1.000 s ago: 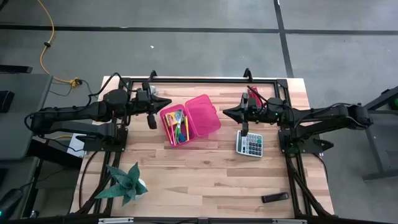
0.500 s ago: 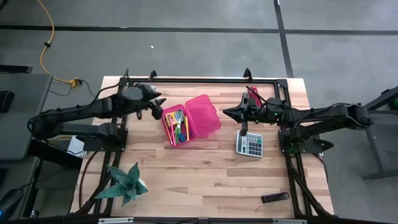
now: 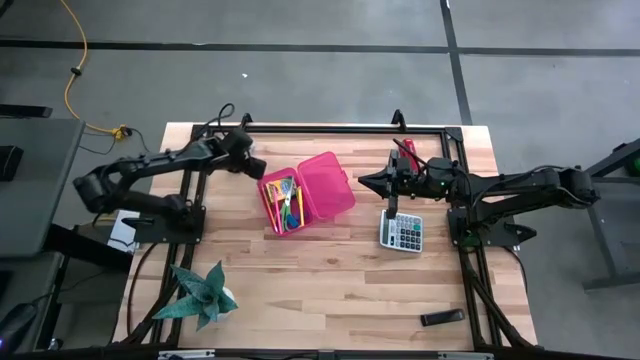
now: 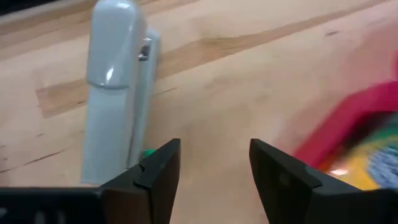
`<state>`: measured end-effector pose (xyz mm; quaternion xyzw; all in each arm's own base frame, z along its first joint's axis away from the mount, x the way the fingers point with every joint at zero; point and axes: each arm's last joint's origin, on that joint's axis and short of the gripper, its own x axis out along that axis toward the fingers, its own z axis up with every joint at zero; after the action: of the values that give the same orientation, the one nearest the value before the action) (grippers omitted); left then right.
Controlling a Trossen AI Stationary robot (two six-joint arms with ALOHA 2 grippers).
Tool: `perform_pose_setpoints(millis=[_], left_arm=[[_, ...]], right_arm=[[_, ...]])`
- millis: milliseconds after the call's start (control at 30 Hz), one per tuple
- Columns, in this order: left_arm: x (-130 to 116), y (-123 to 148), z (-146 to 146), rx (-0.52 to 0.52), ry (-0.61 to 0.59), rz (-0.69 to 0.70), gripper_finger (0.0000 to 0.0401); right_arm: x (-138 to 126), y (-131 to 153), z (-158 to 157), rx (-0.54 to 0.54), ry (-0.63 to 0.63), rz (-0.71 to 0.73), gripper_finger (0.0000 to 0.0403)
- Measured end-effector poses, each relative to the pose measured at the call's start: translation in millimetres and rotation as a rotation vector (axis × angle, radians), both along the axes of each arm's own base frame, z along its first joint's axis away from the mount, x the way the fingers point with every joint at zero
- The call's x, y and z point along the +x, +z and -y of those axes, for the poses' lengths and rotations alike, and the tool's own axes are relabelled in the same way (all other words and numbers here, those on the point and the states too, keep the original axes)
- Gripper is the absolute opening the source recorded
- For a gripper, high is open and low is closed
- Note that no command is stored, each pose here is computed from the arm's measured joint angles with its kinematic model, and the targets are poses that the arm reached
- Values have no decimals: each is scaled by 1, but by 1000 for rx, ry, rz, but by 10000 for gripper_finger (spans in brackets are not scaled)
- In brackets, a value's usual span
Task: Pack school essentials
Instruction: Put the green eraser into the pink pencil box
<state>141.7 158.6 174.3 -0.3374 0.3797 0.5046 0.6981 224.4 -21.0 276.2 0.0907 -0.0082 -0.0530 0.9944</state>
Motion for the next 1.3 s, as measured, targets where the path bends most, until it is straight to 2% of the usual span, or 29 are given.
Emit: perform_pose_setpoints(millis=[267,533,833,933,1100,1300], left_arm=[[-8,-23,-24,-82,18,-21,177],[-5,-21,-27,-60,55,-27,177],[-12,-24,-17,-29,111,-269,177],[-10,-24,-15,-35,105,-265,177],[-3,-24,-15,-65,104,-154,177],[-3,-30,-16,-86,133,-177,172]], right_arm=[[0,0,0,21,0,2,0],[0,0,0,23,-10,0,0],[0,0,0,29,-11,0,0],[0,0,0,28,-11,0,0],[0,-1,0,28,-11,-3,0],[0,0,0,27,-11,-2,0]])
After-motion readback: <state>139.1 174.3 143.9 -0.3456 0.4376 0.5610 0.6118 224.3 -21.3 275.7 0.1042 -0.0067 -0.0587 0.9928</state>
